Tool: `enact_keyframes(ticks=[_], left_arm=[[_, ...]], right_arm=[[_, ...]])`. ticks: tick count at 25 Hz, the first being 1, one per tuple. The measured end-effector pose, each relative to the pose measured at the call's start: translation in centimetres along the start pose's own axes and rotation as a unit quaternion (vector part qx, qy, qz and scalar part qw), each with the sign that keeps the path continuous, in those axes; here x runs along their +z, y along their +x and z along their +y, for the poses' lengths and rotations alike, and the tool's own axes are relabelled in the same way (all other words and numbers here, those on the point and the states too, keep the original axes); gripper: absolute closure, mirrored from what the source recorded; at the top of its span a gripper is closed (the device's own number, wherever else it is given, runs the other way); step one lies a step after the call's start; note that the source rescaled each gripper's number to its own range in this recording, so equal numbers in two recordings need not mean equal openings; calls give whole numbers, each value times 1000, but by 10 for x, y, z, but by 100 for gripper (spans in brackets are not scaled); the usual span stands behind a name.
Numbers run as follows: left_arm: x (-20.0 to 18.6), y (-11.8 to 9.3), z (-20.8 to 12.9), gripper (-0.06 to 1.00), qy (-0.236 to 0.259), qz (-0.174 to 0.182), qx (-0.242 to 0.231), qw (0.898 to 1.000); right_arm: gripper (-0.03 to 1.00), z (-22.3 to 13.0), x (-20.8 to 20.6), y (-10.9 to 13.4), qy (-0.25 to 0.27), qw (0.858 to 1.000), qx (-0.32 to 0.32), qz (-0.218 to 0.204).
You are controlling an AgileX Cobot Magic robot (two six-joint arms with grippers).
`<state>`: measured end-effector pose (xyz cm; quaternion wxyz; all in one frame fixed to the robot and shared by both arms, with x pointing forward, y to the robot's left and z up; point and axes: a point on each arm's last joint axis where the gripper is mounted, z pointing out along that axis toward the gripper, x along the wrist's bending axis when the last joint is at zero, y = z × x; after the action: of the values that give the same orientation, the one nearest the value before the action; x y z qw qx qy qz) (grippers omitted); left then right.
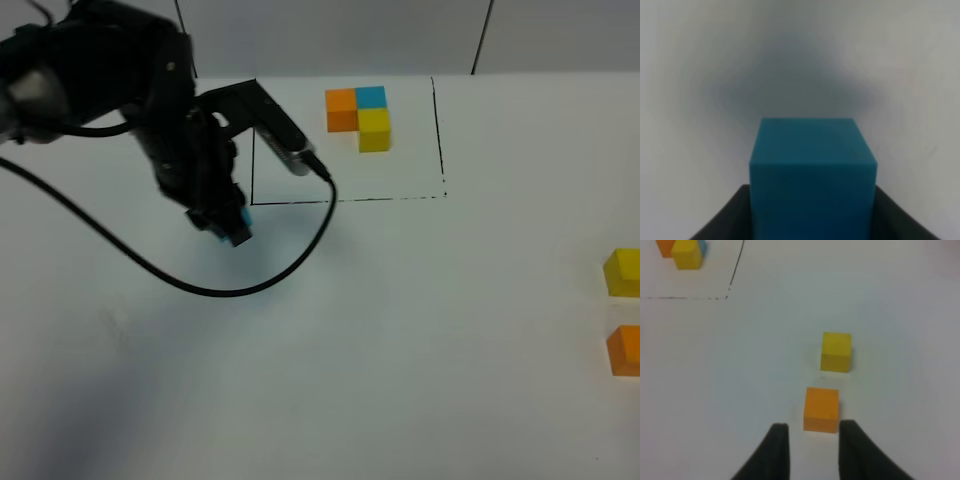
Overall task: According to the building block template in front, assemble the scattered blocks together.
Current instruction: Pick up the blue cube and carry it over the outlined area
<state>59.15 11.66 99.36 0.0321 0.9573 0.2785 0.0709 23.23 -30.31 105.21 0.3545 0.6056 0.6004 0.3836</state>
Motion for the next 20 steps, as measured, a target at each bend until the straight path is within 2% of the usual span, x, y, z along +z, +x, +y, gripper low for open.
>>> enact_keyframes(ticks=[5, 10, 16, 20], left_arm=[[13, -16, 70, 94, 14, -13, 114, 993], [36, -24, 125, 94, -25, 5, 173, 985], [48, -42, 141, 94, -39, -1, 230, 972], [53, -44, 142, 94, -35, -4, 236, 971]], right_arm=[[97, 0, 0, 0, 0, 1000, 0, 0], [97, 0, 0, 0, 0, 1000, 0, 0], [97, 0, 0, 0, 0, 1000, 0, 0], [97, 0, 0, 0, 0, 1000, 0, 0]])
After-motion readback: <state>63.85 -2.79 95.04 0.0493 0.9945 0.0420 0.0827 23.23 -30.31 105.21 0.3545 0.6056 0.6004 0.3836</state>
